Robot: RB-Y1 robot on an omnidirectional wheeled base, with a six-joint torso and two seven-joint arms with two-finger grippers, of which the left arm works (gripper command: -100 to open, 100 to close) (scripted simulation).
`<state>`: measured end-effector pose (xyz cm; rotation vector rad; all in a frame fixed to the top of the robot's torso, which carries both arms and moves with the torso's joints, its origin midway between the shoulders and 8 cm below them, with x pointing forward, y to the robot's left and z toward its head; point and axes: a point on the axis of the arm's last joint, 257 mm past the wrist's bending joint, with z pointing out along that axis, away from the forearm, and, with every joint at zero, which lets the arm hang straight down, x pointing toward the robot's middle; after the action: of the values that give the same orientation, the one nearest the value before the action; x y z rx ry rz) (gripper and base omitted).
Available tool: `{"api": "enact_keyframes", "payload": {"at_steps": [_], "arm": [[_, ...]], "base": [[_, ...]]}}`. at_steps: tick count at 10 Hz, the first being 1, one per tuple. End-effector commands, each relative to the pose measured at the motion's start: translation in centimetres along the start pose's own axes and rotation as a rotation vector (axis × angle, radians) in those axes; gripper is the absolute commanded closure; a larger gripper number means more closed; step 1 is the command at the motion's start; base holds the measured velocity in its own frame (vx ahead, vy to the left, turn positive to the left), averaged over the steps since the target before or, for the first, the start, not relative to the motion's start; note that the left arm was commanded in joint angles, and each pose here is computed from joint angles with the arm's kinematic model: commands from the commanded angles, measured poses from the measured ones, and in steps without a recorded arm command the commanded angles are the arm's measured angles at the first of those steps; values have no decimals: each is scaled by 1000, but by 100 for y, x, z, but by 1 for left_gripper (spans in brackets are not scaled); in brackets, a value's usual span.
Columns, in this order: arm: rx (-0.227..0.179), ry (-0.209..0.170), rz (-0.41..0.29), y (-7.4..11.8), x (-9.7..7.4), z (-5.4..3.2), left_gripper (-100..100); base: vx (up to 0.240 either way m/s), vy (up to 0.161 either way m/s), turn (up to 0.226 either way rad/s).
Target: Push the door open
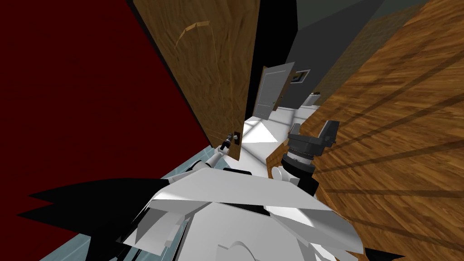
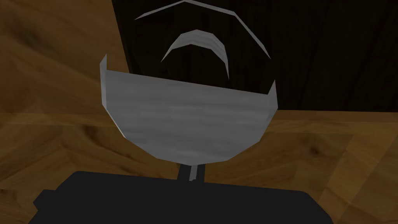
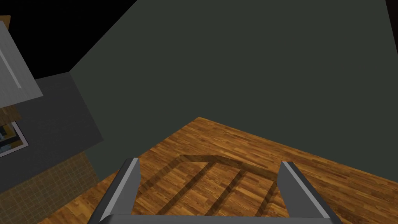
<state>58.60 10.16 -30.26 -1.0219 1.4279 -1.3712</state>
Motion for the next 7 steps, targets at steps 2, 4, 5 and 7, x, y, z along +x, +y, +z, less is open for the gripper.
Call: {"api": "enact_keyframes", "payload": {"at_steps": [2, 4, 5, 7], "arm": [[4, -2, 2, -16, 1, -1, -100], [3, 3, -1, -21, 29, 6, -100], [2, 7, -4, -25, 56, 11, -100], [1, 20, -17, -41, 152, 28, -100]], "base": [[63, -14, 39], [-205, 40, -5], [-208, 29, 2], [-247, 33, 3]]}}
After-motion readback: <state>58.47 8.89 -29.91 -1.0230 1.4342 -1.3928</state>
